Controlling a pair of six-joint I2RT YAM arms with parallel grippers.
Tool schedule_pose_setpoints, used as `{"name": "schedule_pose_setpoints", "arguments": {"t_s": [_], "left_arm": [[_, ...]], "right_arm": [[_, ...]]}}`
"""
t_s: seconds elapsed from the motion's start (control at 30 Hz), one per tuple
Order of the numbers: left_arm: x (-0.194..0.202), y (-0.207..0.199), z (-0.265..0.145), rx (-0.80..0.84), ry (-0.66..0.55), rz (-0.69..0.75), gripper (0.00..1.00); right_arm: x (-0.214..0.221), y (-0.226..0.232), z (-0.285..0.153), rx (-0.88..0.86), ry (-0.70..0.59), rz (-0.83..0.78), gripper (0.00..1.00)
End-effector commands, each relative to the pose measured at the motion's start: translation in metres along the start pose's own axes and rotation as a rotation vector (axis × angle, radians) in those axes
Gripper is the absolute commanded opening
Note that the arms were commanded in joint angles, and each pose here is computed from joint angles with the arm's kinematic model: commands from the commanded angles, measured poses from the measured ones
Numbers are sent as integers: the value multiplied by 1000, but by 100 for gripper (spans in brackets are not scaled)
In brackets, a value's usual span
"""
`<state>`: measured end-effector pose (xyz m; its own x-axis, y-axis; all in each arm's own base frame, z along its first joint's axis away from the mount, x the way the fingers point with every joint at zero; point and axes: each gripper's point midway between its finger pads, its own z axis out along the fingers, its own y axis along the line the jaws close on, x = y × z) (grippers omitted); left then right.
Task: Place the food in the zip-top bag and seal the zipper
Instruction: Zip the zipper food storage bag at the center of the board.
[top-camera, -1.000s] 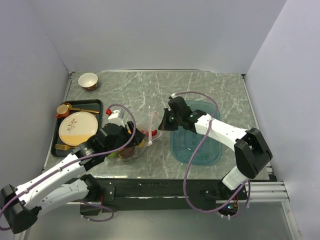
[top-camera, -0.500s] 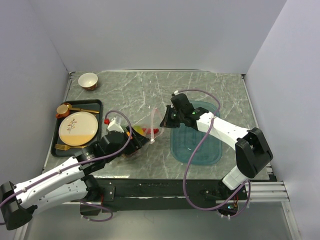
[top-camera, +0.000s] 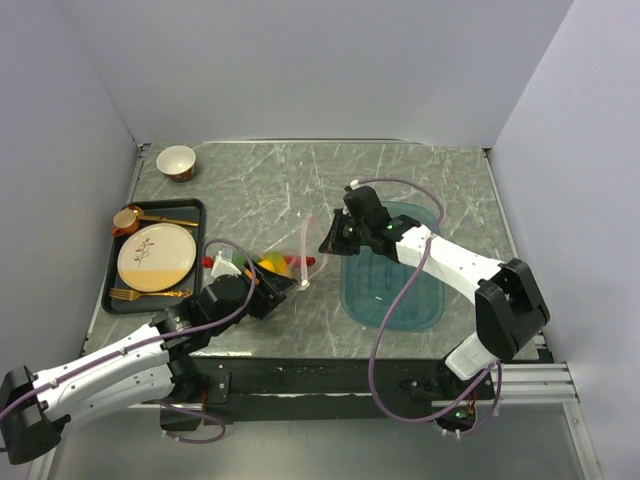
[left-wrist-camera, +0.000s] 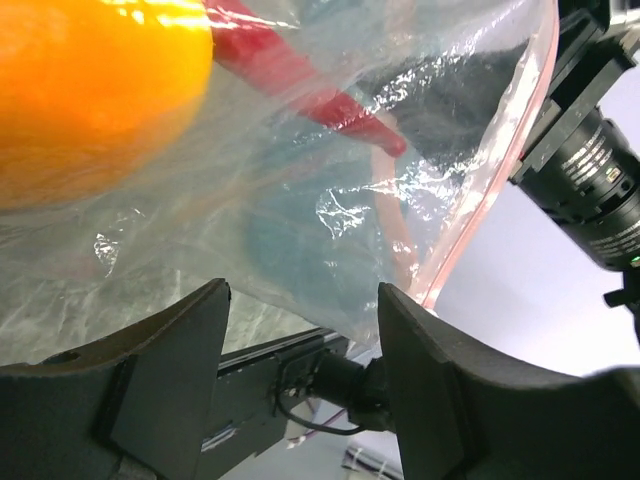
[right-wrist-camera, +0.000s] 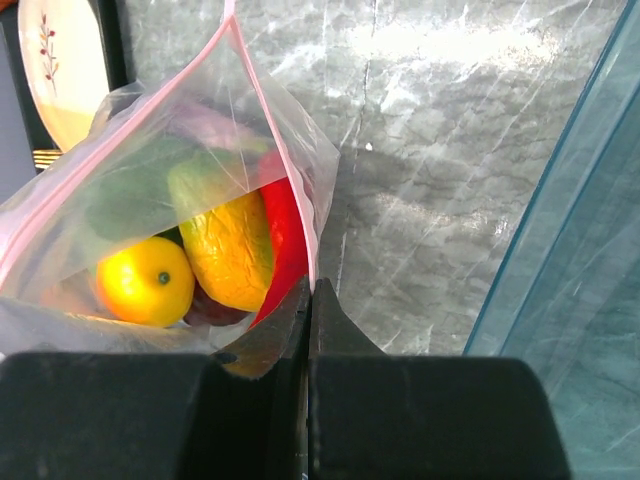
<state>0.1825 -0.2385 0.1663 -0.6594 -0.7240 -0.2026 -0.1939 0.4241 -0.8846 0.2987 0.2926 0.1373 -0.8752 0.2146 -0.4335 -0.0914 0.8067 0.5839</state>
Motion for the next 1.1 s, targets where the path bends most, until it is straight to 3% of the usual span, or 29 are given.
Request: {"name": "schedule_pose_setpoints", "arguments": {"t_s": [0.0, 0.37, 0.7, 0.77, 0.83, 1.07], "left_arm": [[-10, -27, -1, 108, -50, -117, 65], [-18, -39, 4, 199, -86, -230, 62], [-12, -40, 5, 207, -51, -279, 45], [-10, -37, 4, 185, -38, -281, 47], [-9, -32, 2, 149, -30, -282, 61], [-6, -22, 4, 144, -18, -320, 68]], "right_arm": [[-14, 16, -16, -59, -63, 0, 0], [-7, 15, -18, -65, -52, 0, 0], [-5, 15, -14, -60, -41, -2, 0], [-6, 15, -13, -56, -45, -5, 0], [-7, 14, -13, -53, -48, 1, 0], [-25, 15, -8, -37, -105, 21, 0]]}}
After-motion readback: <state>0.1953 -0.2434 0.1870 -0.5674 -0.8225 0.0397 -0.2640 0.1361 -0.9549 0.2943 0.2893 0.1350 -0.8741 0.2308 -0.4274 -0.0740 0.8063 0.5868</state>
